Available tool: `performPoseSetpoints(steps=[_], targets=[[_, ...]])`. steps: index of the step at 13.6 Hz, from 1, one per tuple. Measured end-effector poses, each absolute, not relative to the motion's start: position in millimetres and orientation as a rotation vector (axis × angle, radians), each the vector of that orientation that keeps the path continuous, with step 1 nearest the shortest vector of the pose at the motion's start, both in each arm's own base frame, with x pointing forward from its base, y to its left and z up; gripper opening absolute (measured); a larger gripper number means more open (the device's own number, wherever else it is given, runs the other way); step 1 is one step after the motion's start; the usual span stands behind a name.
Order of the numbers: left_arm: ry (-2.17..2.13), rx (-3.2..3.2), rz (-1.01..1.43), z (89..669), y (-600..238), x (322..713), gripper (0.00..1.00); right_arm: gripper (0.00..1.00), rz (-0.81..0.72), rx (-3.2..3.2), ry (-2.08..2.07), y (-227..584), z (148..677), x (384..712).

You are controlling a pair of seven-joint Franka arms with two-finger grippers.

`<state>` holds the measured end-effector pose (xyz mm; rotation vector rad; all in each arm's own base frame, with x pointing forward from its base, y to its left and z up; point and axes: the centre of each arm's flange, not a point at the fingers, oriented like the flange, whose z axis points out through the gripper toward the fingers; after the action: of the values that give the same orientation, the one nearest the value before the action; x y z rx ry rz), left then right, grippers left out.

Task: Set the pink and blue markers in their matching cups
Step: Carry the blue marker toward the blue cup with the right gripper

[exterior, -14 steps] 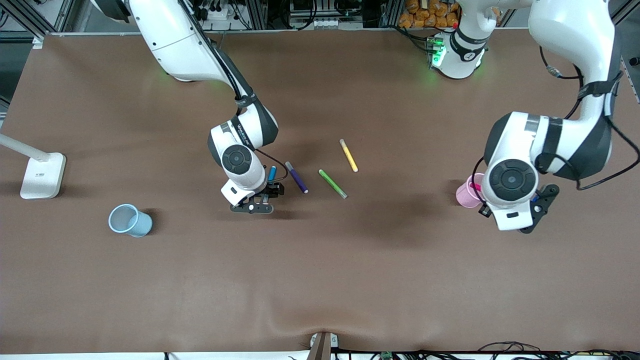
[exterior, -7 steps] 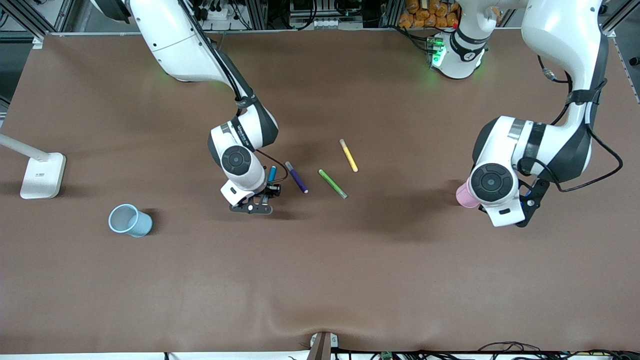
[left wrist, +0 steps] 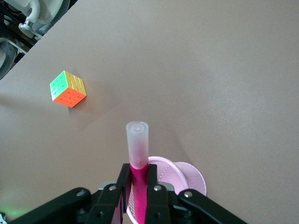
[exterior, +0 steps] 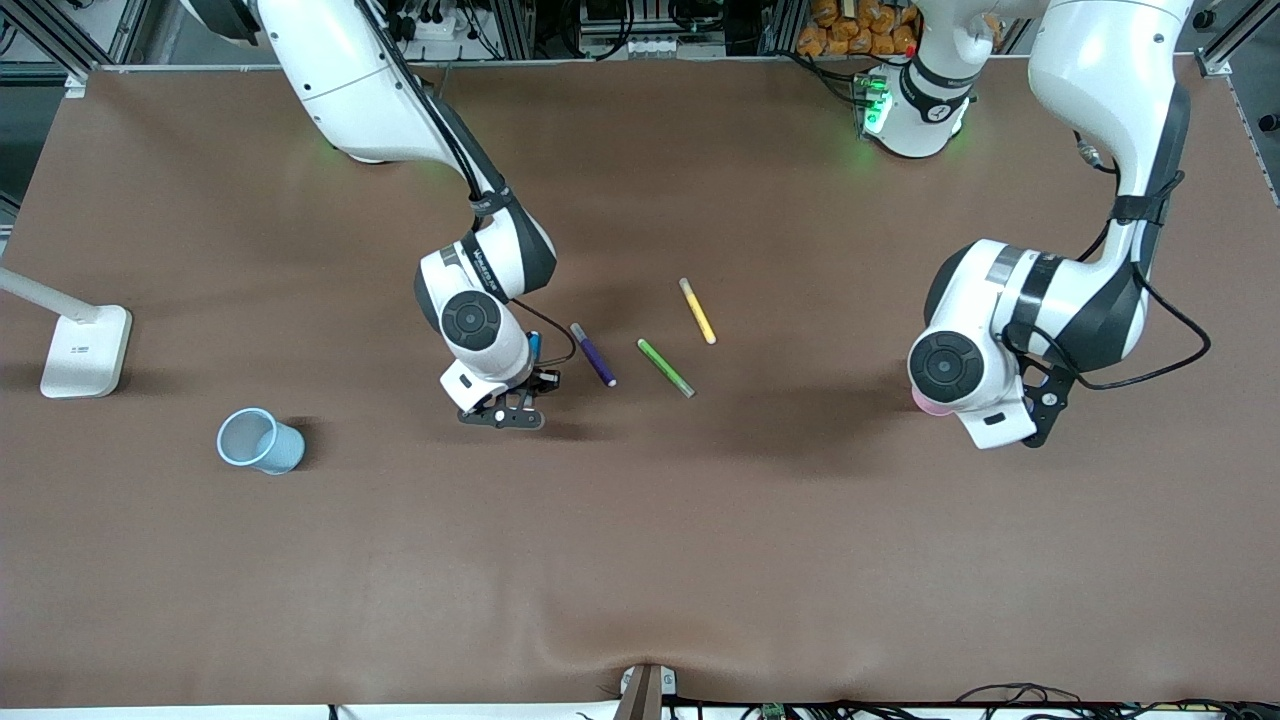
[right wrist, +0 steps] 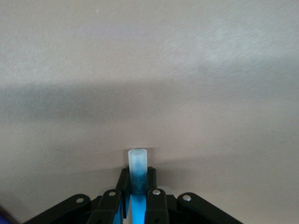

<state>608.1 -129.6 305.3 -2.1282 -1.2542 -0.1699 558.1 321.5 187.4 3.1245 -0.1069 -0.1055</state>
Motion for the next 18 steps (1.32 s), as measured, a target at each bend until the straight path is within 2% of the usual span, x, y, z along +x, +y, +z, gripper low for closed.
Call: performPoseSetpoints(steps=[10, 14, 18], targets=[[-1.276, -2.037, -0.226, 275.5, -129.9, 596.7, 0.17, 0.17, -0.169, 3.152, 0.293, 201.6, 319.5, 651.0], [-1.273, -2.039, -0.224, 268.8, -133.1, 597.9, 0.17, 0.17, -0.076, 3.214, 0.437, 167.4, 361.0, 671.6], [-1.274, -2.041, -0.22, 259.2, -136.8, 601.2, 0.17, 0.17, 0.099, 3.195, 0.673, 131.9, 427.4, 675.5]])
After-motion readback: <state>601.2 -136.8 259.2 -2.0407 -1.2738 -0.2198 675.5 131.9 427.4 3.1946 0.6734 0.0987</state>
